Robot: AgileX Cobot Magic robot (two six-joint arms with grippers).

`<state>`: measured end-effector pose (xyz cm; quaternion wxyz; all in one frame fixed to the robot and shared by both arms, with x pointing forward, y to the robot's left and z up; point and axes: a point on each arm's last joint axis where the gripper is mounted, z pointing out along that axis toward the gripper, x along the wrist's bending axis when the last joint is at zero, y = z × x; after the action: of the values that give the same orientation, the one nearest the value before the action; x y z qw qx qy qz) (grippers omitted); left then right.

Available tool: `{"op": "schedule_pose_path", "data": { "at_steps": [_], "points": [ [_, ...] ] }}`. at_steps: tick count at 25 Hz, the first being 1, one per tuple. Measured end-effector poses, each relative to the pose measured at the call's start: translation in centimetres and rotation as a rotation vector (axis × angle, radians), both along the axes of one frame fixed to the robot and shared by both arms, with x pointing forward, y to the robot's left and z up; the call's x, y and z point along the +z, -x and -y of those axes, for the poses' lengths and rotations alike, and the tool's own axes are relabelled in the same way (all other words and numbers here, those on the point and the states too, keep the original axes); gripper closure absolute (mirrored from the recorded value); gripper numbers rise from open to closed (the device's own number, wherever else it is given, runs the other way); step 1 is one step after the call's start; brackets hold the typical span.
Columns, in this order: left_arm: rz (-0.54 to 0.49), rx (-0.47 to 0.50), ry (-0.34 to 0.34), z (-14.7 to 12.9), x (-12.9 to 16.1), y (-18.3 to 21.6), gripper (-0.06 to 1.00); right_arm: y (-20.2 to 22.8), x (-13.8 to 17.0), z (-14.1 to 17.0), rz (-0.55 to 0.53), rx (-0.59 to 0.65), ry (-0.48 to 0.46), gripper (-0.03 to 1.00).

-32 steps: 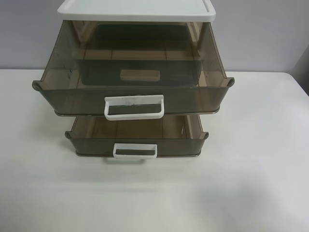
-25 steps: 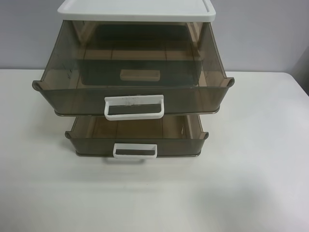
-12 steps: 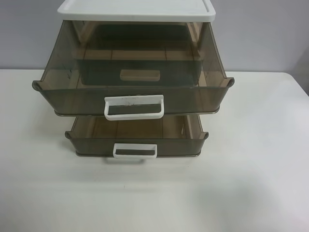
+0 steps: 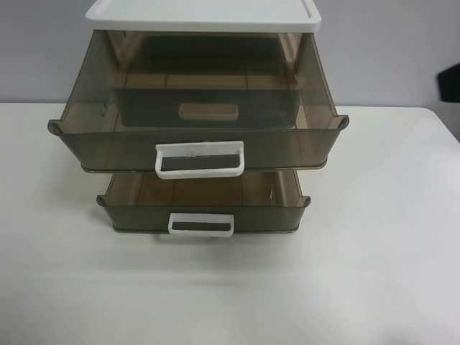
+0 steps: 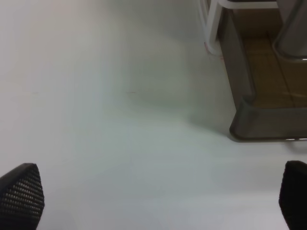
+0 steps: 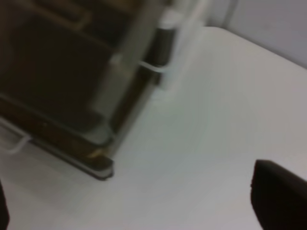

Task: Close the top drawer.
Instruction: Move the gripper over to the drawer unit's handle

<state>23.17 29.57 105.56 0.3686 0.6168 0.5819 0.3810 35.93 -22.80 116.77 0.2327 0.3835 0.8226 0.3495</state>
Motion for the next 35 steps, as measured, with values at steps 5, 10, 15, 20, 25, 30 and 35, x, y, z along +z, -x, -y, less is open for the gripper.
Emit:
{"op": "schedule_pose_path", "data": {
  "at_steps": [5,10,15,20,25,30,35],
  "points": [
    [0.0,0.0,0.0,0.0,0.0,0.0,-0.05,-2.6,-0.1,-7.6,-0.035,0.241,0.18,-0.03],
    [0.0,0.0,0.0,0.0,0.0,0.0,-0.05,-1.6,-0.9,-15.0,-0.047,0.418,0.303,-0.03],
    [0.0,0.0,0.0,0.0,0.0,0.0,-0.05,0.7,-3.2,-20.1,-0.09,0.562,0.393,-0.03],
    [0.0,0.0,0.0,0.0,0.0,0.0,-0.05,2.5,-6.4,-23.0,-0.154,0.632,0.505,-0.03],
    [0.0,0.0,0.0,0.0,0.0,0.0,-0.05,2.6,-9.6,-24.8,-0.214,0.634,0.6,-0.03],
    [0.0,0.0,0.0,0.0,0.0,0.0,-0.05,2.1,-12.2,-25.9,-0.231,0.629,0.688,-0.03],
    [0.0,0.0,0.0,0.0,0.0,0.0,-0.05,1.3,-13.1,-26.1,-0.217,0.604,0.729,-0.03]
  ]
}}
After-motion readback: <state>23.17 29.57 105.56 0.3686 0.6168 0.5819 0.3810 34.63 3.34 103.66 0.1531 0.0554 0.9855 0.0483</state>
